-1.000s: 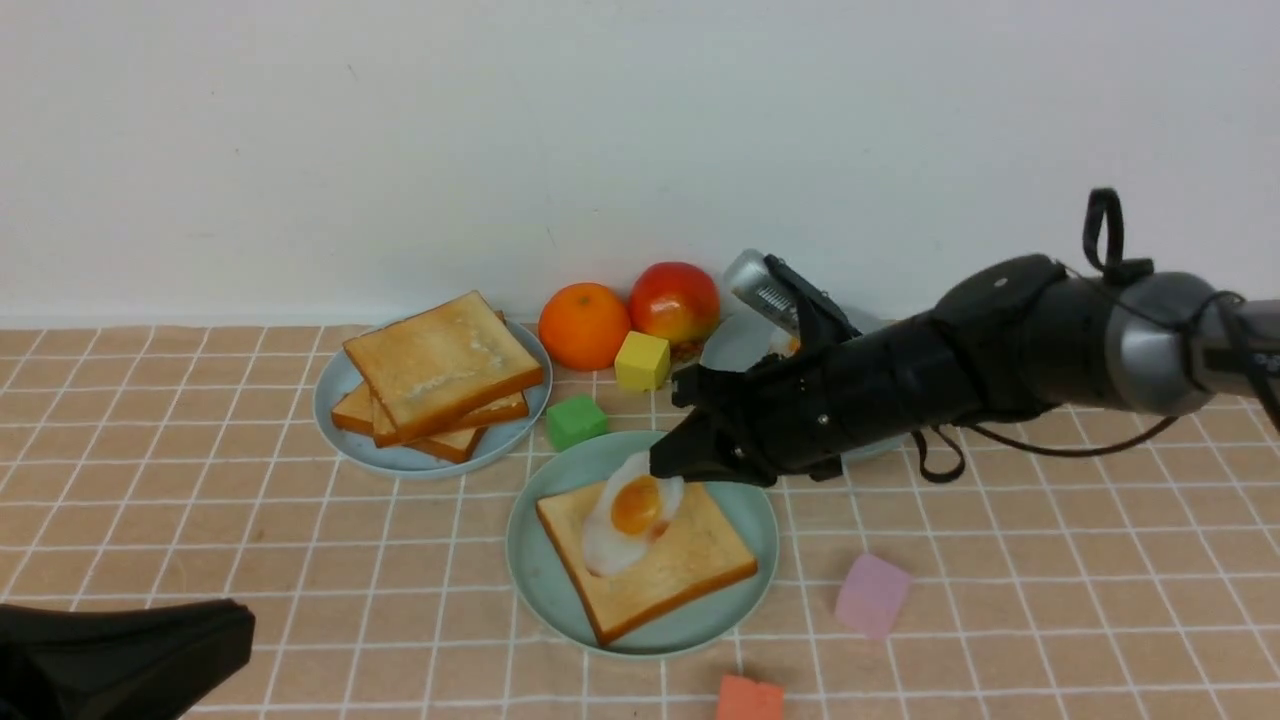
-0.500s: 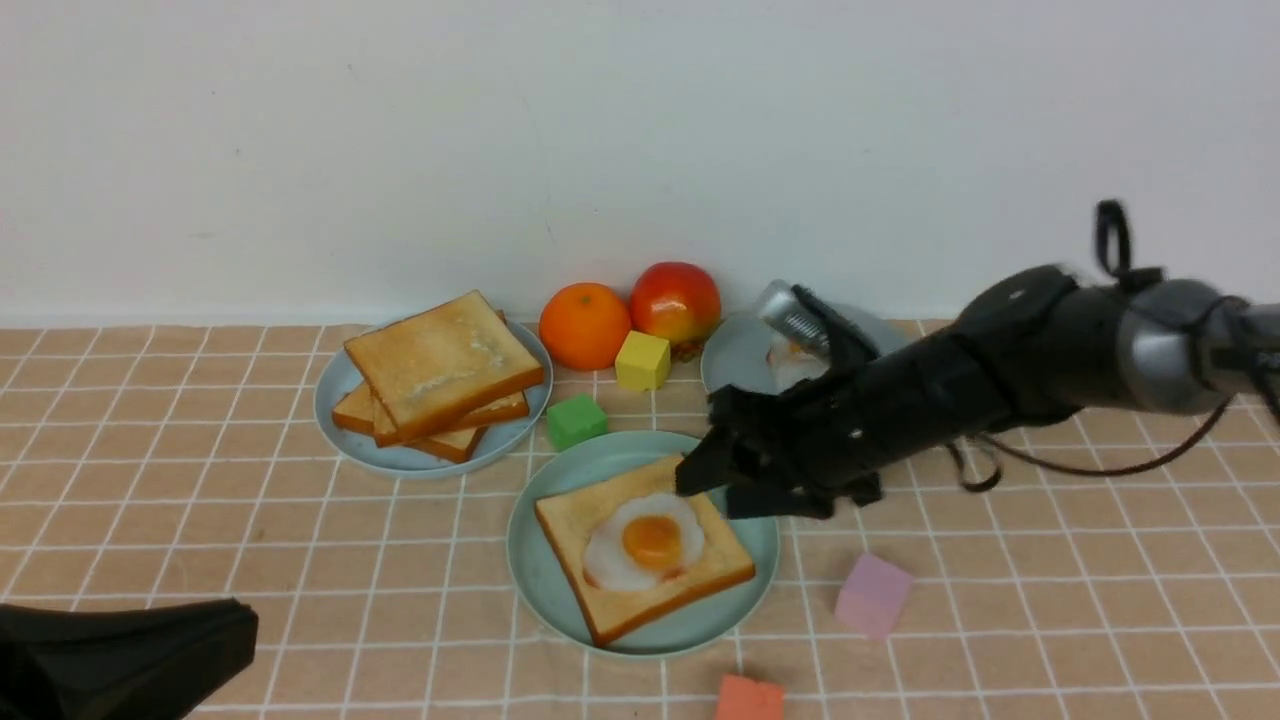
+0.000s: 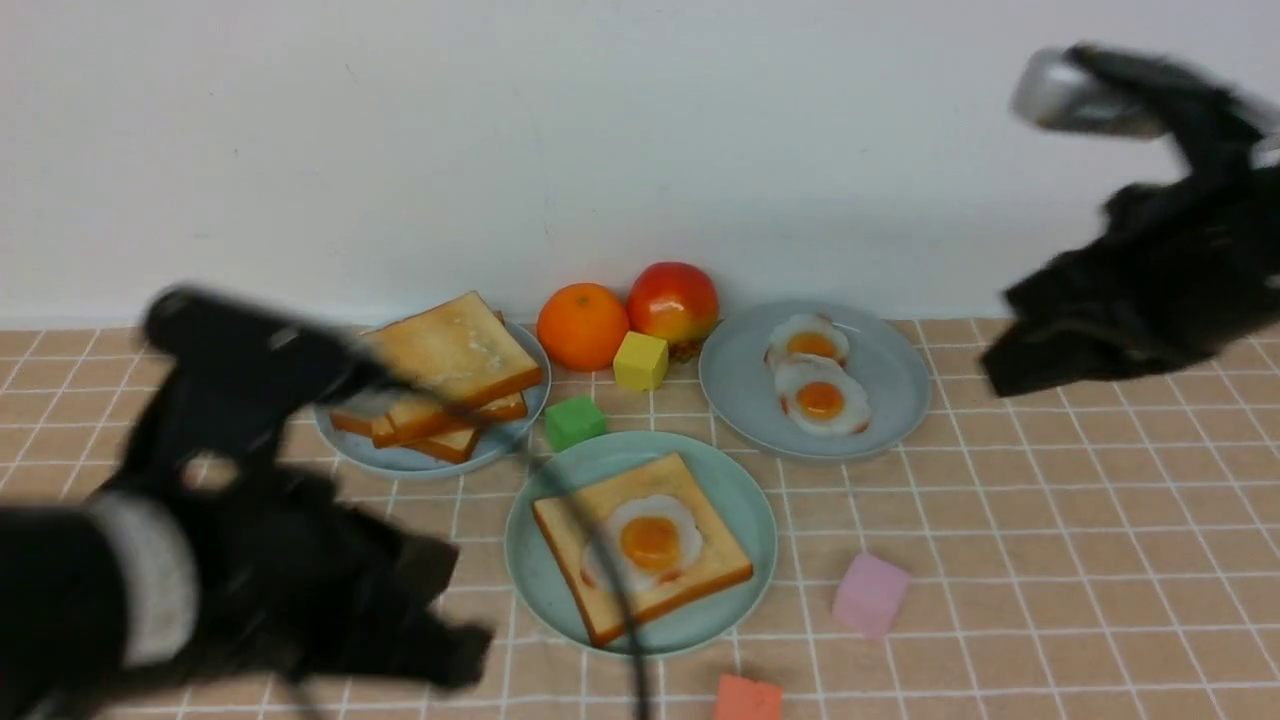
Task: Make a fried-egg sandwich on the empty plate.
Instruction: Use the left arm to grab a slice of bread
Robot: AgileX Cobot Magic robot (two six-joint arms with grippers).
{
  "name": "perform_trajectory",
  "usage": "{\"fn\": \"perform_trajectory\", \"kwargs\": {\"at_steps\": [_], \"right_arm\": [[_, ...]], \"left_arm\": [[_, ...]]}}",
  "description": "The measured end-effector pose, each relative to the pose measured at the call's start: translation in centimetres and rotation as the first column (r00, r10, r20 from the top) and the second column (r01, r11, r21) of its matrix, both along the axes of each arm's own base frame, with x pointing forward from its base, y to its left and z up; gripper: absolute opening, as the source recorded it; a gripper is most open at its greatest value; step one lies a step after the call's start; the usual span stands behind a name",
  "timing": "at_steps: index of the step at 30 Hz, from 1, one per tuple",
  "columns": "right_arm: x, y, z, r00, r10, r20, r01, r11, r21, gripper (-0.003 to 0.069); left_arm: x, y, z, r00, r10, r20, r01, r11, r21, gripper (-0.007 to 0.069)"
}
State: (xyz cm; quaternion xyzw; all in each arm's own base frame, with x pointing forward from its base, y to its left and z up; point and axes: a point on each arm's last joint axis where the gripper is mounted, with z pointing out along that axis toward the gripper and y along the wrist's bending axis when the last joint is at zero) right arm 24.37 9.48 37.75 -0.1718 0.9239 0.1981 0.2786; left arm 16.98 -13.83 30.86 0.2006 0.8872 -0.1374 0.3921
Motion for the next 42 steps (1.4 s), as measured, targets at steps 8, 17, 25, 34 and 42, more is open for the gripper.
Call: {"fn": "perform_trajectory", "kwargs": {"at_steps": [8,17,25,34,42], "right_arm": [[-8.7,-2.4,2.1,0.985,-0.031,0.172,0.028,0.999,0.021,-0.0006],[-13.8,-3.9,3.0,0.953,-0.044,0.301,0.028,0.998,0.056,0.0001],[-13.9,-3.9,2.6,0.962,-0.033,0.272,0.021,0.999,0.046,0.0003],[-14.0,-3.8,2.6,0.963,-0.031,0.268,0.015,0.998,0.061,0.0004],[-14.1,-3.7,2.5,0.968,-0.022,0.249,0.006,0.998,0.065,0.0008]], "left_arm": [[9.6,0.6,-1.0,0.996,0.038,-0.083,-0.026,0.99,0.141,-0.0013],[20.0,2.8,-5.1,0.988,-0.114,-0.099,0.142,0.931,0.337,0.0055],[22.4,2.6,-8.3,0.972,-0.216,-0.097,0.236,0.85,0.472,0.04],[23.8,2.6,-11.0,0.963,-0.253,-0.089,0.26,0.796,0.547,0.0472],[24.2,2.6,-11.1,0.962,-0.271,-0.043,0.246,0.785,0.569,0.0277]]}}
